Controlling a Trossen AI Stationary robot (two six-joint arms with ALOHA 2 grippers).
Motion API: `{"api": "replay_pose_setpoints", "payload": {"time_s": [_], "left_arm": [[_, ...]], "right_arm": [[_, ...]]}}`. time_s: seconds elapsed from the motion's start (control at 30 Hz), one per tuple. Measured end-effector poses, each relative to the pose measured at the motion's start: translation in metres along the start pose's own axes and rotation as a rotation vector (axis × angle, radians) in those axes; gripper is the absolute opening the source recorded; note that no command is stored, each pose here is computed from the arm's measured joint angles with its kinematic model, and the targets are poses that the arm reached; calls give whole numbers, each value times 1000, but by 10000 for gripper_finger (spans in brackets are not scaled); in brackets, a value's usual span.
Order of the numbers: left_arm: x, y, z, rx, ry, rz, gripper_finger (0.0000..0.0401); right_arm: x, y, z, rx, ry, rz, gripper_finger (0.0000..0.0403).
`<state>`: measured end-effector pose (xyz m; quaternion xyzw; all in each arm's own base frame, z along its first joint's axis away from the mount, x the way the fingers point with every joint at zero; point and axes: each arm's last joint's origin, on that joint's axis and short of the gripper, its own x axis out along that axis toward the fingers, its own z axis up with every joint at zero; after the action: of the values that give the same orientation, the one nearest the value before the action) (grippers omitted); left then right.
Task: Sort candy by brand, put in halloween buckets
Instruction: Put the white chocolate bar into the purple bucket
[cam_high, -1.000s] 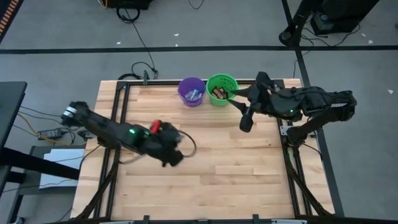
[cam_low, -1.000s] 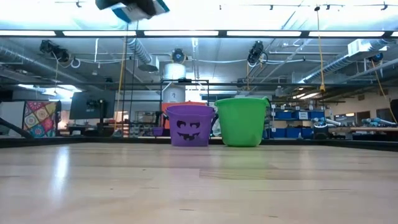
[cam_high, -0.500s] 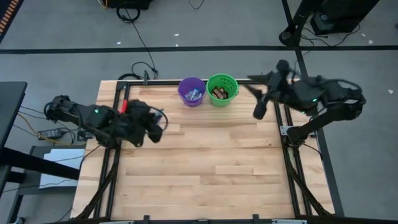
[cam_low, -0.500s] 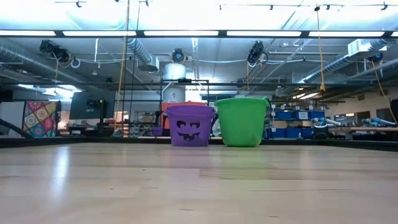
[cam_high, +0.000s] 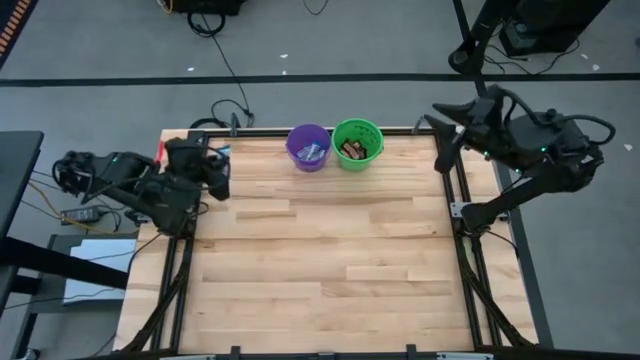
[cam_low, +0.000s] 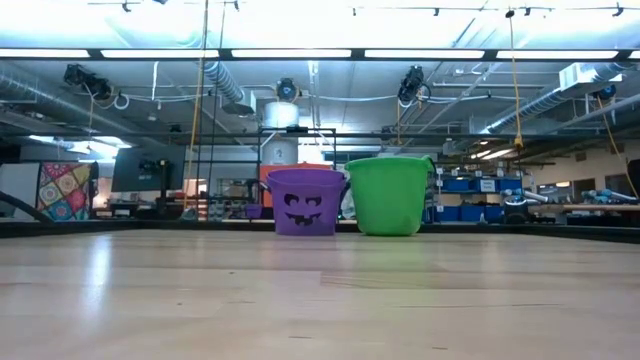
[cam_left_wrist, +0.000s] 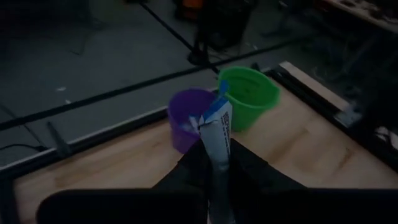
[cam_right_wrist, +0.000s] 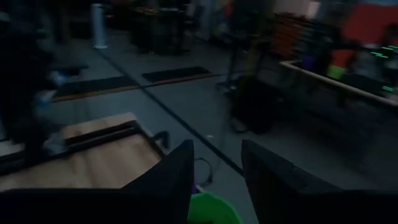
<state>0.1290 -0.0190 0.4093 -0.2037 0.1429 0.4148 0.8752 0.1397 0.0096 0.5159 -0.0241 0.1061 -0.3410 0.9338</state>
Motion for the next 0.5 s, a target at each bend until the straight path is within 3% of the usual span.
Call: {"api": "replay_pose_setpoints", "payload": {"time_s": [0.17, 0.33, 0.5], "left_arm": [[9, 23, -12, -29, -63, 86, 39], [32, 41, -42, -105, -119, 174, 39], [64, 49, -71, -144, -85, 175, 39]], "right_arm": [[-3, -8, 0, 67, -27, -169, 146], [-3, -13, 3, 125, -79, -389, 146], [-4, -21, 5, 174, -124, -595, 146]]}}
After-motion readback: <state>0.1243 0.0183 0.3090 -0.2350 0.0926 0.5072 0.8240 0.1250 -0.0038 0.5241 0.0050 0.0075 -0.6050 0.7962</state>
